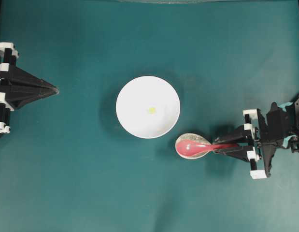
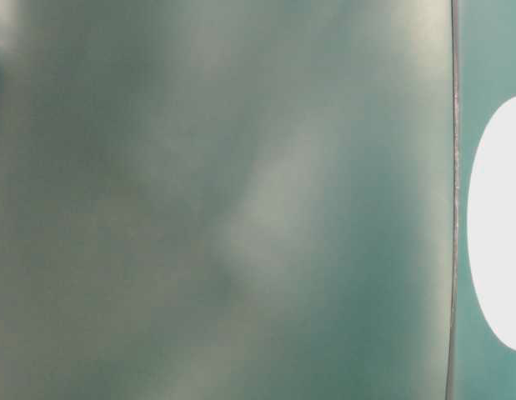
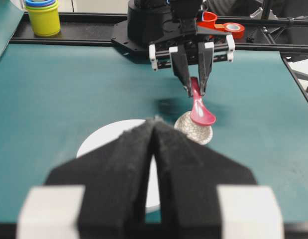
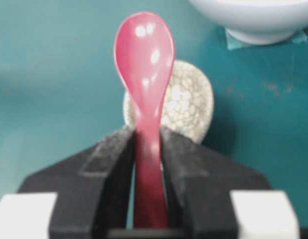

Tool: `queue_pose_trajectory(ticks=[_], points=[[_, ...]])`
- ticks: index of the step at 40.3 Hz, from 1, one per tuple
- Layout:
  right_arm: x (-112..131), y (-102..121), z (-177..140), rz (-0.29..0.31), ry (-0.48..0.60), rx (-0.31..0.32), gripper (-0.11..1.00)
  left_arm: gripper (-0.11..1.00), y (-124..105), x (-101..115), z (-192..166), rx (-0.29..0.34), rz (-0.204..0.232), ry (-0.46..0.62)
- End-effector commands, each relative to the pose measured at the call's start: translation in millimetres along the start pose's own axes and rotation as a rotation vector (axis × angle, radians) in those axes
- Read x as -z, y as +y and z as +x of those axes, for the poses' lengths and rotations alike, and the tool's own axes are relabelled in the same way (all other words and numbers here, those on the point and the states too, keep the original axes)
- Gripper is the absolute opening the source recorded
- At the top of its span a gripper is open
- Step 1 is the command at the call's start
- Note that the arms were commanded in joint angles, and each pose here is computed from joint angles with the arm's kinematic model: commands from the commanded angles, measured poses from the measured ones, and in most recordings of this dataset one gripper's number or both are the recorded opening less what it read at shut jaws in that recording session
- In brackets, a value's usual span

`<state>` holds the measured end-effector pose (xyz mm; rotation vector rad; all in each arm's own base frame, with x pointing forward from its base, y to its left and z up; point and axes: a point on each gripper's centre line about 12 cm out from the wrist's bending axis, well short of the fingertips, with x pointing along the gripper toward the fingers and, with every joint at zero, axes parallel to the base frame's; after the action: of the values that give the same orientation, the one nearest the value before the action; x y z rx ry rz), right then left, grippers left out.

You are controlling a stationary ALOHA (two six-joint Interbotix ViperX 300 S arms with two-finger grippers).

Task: Scoop the yellow hexagonal prism block from the bowl with a spoon using the right arm.
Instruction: 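Lift the red spoon with the right gripper and carry it over the bowl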

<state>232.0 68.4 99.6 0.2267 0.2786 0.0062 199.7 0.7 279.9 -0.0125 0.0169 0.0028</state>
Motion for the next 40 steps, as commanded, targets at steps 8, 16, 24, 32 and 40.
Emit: queue_pose_trajectory(ticks=[8, 16, 24, 32, 40], points=[[-26, 5, 1, 0.031, -0.007, -0.011, 0.24, 0.01, -1, -8, 2, 0.006, -0.021, -0.02], [-43, 9, 6, 0.0, 0.003, -0.014, 0.24, 0.01, -1, -10, 2, 0.006, -0.021, -0.026], [-64, 4, 16, -0.008, 0.038, 0.014, 0.24, 0.01, -1, -11, 1, 0.006, -0.02, -0.031], [-88, -9, 31, 0.006, 0.123, 0.055, 0.24, 0.01, -1, -11, 1, 0.006, -0.02, -0.032], [-123, -14, 45, 0.013, 0.199, 0.053, 0.24, 0.01, -1, -13, 0, 0.006, -0.02, -0.04]])
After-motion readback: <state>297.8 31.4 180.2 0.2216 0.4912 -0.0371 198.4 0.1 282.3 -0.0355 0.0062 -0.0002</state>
